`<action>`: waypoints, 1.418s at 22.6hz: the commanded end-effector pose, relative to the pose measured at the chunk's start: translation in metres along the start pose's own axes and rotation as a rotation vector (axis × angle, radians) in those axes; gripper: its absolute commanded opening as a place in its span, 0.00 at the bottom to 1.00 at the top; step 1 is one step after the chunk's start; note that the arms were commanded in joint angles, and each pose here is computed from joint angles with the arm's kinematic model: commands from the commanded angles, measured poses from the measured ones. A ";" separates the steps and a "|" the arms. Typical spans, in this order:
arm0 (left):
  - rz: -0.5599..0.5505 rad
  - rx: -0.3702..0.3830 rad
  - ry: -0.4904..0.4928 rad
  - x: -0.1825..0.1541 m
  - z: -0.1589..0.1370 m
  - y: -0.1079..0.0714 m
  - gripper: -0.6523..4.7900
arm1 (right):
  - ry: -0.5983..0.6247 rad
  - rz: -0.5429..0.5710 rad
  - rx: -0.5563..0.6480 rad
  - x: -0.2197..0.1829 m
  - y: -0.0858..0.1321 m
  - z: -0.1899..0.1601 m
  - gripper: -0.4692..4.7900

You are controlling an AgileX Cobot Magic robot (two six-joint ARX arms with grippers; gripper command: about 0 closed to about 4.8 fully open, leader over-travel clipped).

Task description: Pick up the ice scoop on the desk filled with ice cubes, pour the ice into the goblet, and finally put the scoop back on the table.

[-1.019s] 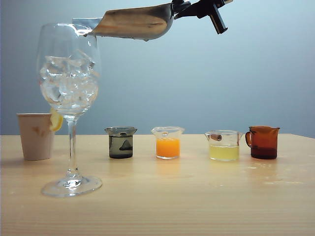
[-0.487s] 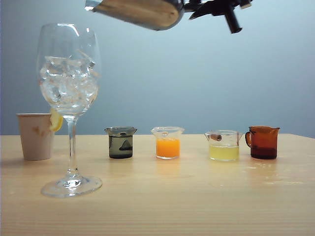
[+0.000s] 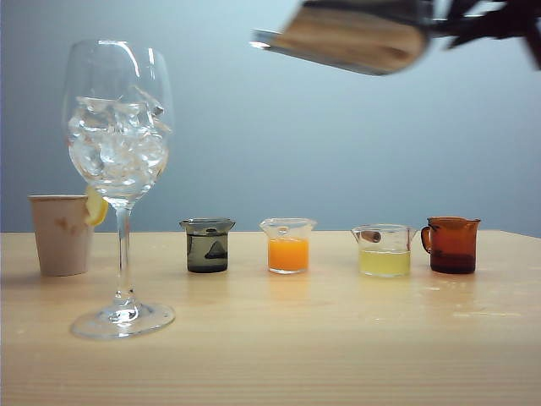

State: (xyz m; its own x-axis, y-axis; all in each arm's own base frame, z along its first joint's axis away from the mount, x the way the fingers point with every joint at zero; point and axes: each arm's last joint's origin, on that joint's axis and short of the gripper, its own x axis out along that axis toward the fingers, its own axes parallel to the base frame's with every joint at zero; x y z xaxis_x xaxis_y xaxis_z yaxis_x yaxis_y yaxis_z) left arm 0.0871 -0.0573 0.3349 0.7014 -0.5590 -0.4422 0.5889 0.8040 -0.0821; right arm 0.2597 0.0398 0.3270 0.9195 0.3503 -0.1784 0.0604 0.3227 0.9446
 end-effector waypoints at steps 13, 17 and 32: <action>0.000 0.005 -0.014 -0.002 0.002 0.000 0.12 | -0.364 -0.161 0.112 -0.090 -0.110 0.076 0.08; 0.000 0.005 -0.014 -0.002 0.002 0.000 0.12 | -0.463 -0.188 0.146 -0.093 -0.135 0.104 0.08; 0.000 0.005 -0.014 -0.002 0.002 0.000 0.12 | -0.369 -0.252 -0.004 -0.035 -0.187 0.186 0.08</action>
State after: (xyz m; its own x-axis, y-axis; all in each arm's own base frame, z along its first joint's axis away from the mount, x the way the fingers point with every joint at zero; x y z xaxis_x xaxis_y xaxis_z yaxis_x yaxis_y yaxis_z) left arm 0.0871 -0.0573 0.3349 0.7014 -0.5590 -0.4422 0.5889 0.8040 -0.0821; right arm 0.2842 -0.1932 0.2045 0.9461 -0.0769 -0.3146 0.3222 0.3203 0.8908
